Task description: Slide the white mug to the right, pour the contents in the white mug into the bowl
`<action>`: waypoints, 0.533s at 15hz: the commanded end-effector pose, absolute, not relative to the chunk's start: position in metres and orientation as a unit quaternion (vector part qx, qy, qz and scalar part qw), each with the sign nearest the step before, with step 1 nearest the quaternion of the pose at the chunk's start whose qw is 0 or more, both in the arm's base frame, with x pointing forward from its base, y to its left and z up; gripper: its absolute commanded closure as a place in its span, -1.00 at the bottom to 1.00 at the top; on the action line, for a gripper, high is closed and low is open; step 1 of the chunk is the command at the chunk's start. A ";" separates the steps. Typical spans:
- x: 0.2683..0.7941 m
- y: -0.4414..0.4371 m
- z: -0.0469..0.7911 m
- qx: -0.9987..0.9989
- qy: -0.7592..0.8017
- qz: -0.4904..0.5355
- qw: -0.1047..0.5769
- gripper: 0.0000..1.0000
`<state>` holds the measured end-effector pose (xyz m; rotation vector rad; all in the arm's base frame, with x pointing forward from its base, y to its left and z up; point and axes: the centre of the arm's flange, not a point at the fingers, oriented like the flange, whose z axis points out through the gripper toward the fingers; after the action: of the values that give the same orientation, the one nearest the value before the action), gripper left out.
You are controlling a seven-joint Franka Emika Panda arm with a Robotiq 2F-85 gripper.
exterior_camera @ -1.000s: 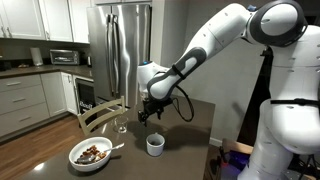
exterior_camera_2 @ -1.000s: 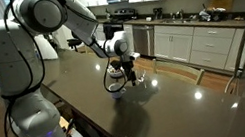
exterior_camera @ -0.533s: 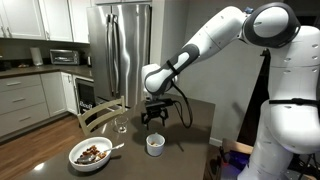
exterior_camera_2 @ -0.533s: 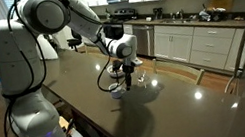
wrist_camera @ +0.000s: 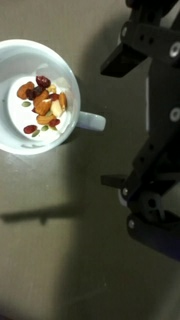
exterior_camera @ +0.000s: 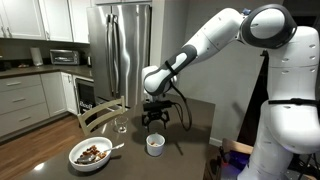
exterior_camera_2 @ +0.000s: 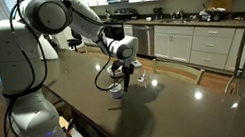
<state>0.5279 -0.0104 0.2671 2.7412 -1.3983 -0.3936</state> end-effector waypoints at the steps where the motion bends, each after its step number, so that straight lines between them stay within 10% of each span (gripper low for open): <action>1: 0.535 -0.022 0.257 0.837 -0.516 -0.181 0.006 -1.00; 8: 0.544 -0.056 0.250 0.751 -0.602 -0.258 -0.083 -1.00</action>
<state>0.5330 -0.0430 0.2497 2.5605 -1.8479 -0.7332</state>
